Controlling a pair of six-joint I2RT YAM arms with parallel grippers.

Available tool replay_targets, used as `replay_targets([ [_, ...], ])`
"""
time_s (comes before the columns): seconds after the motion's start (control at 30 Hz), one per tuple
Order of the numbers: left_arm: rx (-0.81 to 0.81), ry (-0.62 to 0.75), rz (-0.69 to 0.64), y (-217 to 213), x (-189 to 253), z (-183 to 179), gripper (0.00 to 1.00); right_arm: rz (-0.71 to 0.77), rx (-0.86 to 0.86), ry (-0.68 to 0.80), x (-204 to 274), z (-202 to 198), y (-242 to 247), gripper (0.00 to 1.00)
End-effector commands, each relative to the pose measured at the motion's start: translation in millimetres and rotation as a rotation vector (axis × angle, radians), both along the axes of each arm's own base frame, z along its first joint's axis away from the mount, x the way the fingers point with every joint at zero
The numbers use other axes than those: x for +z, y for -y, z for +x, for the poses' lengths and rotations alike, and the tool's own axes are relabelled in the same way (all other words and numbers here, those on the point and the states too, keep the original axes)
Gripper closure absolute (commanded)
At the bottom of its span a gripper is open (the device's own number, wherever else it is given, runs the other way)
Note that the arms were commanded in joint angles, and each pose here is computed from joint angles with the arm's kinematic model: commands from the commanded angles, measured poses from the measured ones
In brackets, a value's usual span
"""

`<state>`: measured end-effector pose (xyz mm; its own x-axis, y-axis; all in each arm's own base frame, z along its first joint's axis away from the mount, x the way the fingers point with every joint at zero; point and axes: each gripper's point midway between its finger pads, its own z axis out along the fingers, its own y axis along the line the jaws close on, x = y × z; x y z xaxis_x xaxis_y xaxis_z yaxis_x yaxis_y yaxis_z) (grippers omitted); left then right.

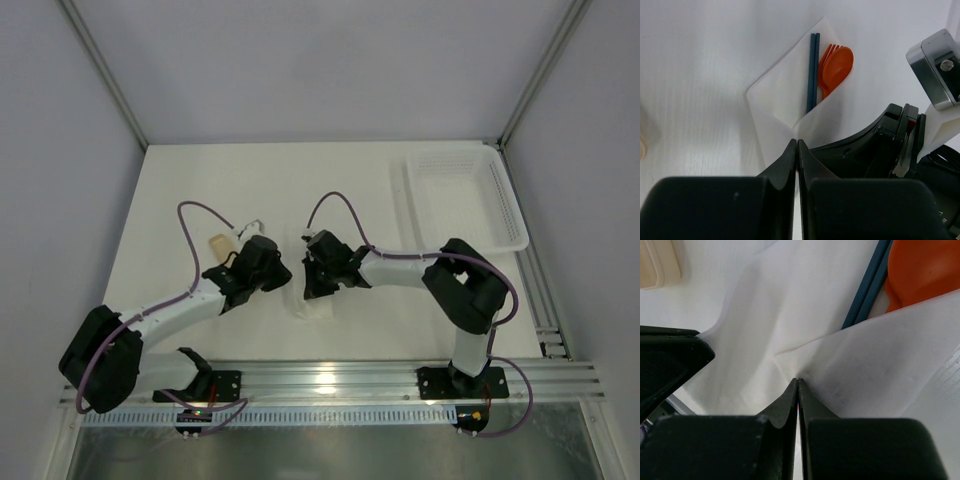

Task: Place the utensils on the paper napkin and roll it up
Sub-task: Roll the napkin at the center of the board.

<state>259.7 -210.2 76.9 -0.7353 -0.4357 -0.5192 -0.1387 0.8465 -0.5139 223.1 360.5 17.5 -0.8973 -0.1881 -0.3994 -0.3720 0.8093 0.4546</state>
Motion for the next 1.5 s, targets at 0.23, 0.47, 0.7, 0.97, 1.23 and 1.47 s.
replay_targets([
  [0.23,0.003,0.044,-0.101,15,19,8,1.00,-0.091,0.008,-0.006,-21,-2,12,0.96],
  [0.47,0.016,0.034,-0.085,8,10,4,1.00,-0.079,0.016,0.050,3,7,10,0.96],
  [0.7,0.024,0.034,-0.079,3,7,0,1.00,-0.047,0.017,0.088,25,13,5,0.96],
  [0.97,0.026,0.026,-0.070,-1,3,-4,1.00,-0.019,0.022,0.117,43,17,0,0.96],
  [1.23,0.022,0.023,-0.063,-1,0,-5,1.00,-0.012,0.021,0.144,55,20,1,0.96],
  [1.47,0.021,0.025,-0.064,-1,2,-4,1.00,-0.029,0.009,0.186,68,25,6,0.96],
])
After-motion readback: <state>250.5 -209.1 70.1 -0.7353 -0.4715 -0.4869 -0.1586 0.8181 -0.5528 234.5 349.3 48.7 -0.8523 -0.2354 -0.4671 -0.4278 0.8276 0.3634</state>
